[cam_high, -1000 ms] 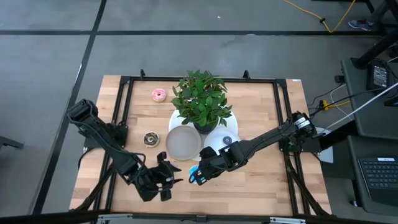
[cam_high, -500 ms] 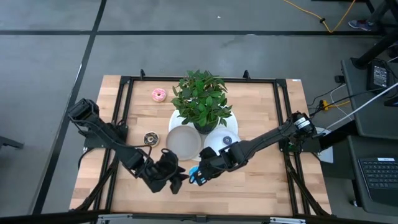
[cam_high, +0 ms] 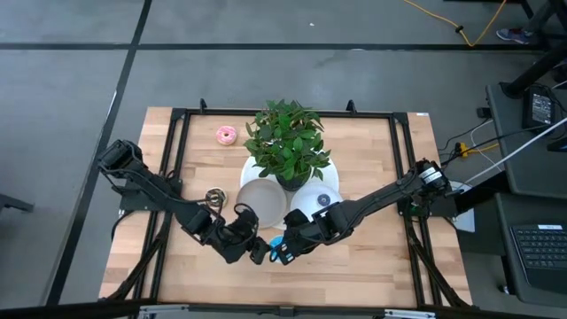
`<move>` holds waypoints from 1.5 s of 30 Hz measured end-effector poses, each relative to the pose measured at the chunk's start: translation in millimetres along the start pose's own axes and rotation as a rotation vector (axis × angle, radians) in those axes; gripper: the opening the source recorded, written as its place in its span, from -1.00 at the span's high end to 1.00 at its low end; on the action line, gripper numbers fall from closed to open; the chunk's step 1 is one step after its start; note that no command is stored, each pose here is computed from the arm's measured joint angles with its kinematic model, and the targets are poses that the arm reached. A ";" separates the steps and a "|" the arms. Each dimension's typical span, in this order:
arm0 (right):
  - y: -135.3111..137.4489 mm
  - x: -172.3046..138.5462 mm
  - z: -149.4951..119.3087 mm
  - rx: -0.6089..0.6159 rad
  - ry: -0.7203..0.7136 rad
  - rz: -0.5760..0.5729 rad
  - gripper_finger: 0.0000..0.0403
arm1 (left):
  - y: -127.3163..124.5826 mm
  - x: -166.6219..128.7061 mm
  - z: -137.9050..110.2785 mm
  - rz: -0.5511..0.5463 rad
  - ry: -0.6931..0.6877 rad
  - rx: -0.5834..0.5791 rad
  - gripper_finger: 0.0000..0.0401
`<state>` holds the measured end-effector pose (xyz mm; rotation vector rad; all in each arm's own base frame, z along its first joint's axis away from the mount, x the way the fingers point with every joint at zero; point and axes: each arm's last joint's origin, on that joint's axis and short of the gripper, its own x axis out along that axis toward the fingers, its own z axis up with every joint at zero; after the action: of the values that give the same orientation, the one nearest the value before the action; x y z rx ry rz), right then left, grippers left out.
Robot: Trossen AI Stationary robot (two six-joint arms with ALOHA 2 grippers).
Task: Pick & Place donuts
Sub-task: Put the large blue donut on the beige plate
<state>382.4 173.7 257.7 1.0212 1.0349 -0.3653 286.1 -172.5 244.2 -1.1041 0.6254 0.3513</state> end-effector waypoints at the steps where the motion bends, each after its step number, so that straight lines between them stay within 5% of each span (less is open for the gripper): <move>1: 0.0 0.0 0.0 -0.001 0.000 0.000 0.91 | 0.2 0.7 1.3 0.002 0.009 -0.015 0.16; 9: 0.0 0.0 0.0 -0.010 -0.001 0.000 0.91 | 2.5 4.8 10.1 0.024 0.059 -0.114 0.16; 33: -0.2 -0.2 -0.2 -0.040 0.001 -0.002 0.91 | 2.1 24.9 9.7 -0.011 0.137 -0.123 0.18; 45: 0.0 -0.2 -0.2 -0.041 0.001 0.000 0.88 | 2.1 25.4 11.2 -0.016 0.149 -0.070 0.68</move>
<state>382.3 173.8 257.8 0.9850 1.0390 -0.3425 307.9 -162.5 230.2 -1.2097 0.7398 0.2804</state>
